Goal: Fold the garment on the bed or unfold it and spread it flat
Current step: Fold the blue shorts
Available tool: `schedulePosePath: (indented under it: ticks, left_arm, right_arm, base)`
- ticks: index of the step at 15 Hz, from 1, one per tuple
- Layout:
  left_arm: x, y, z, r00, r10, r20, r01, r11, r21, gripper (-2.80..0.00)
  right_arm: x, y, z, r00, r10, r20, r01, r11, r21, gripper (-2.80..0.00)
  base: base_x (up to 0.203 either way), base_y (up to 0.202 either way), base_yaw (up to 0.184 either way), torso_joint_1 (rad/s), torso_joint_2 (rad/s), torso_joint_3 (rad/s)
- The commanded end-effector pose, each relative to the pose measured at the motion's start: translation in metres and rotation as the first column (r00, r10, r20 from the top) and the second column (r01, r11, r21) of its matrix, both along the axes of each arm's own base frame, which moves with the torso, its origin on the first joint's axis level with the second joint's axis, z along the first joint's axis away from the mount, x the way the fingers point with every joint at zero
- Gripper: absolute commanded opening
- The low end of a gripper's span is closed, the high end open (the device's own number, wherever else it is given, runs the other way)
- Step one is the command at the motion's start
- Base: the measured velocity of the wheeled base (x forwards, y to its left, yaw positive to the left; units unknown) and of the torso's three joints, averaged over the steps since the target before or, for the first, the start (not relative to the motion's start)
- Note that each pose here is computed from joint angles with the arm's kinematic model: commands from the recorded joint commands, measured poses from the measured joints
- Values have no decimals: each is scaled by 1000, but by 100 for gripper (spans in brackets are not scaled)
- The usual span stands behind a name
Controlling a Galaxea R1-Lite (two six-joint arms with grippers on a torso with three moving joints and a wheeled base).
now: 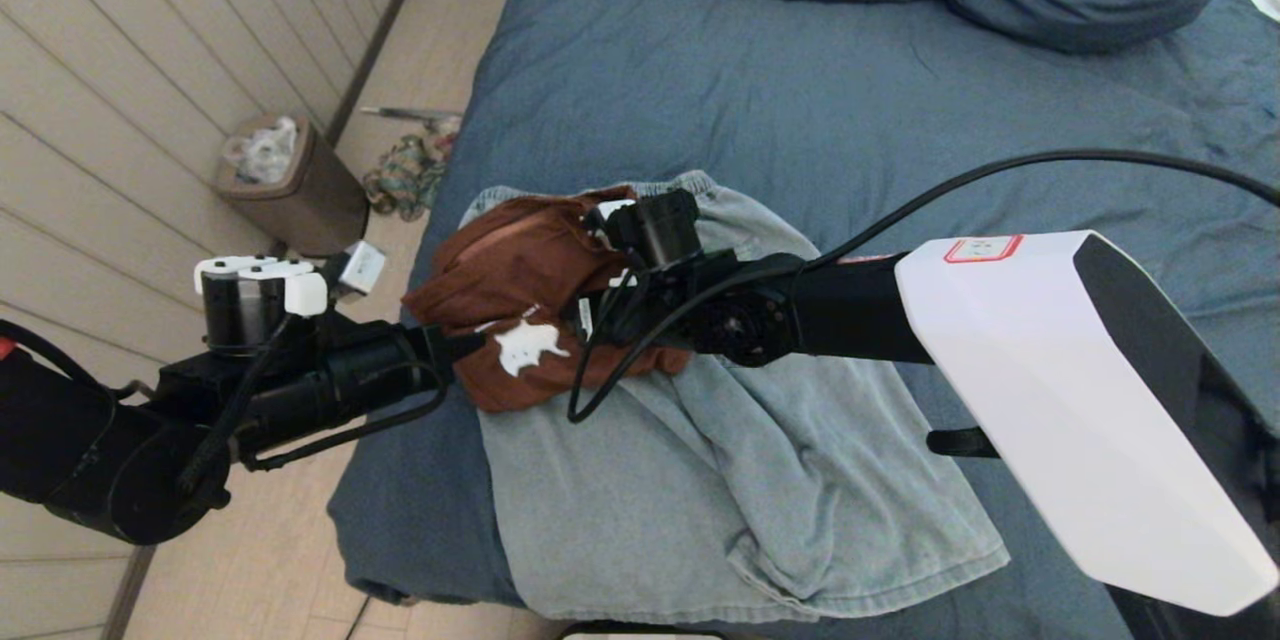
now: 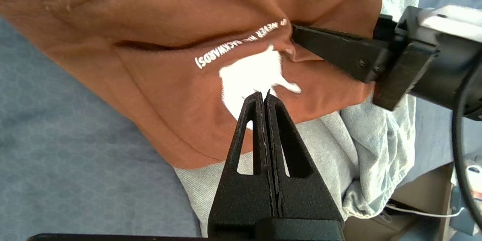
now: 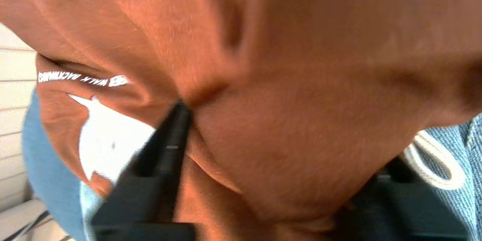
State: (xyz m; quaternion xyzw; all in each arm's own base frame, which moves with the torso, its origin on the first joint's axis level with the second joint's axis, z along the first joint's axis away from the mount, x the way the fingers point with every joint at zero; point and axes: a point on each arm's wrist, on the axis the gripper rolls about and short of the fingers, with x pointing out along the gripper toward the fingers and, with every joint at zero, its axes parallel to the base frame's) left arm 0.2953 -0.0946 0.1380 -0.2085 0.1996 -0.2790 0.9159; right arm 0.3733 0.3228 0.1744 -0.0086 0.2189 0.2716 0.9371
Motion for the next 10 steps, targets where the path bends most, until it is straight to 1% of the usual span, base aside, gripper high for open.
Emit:
schedulePosePath:
  ticks: [1,4,6,8,10]
  left_arm:
    - [-1,-1,0,1000,-5,1,5,1000,-3,-280]
    - [-2,-1,0,1000,-4,1,4,1000,-5,-280]
    - [-2,-1,0,1000,-5,3,5,1000,-4,-280]
    - [-3,-1,0,1000,-6,3,6,1000,-4,-280]
    - [-3,0,0,1000,-6,0,6,1000,-3,-280]
  right_arm:
    - [1,3,-8,1000,-4,-3,4,1000,-24,-280]
    - [2,4,-11,1000,-9,7,9,999,-39,-280]
    - [3,7,-13,999,-26,38,28,998,-48,-280]
    - [1,6,-6,998,-34,52,37,998,-43,-280]
    - [-4,0,13,996,-46,81,48,999,-21,-280]
  base:
    - [0,0,0,0,0,0]
    - [0,0,0,0,0,0]
    - [0,0,0,0,0,0]
    - [0,0,0,0,0,0]
    - [0,0,0,0,0,0]
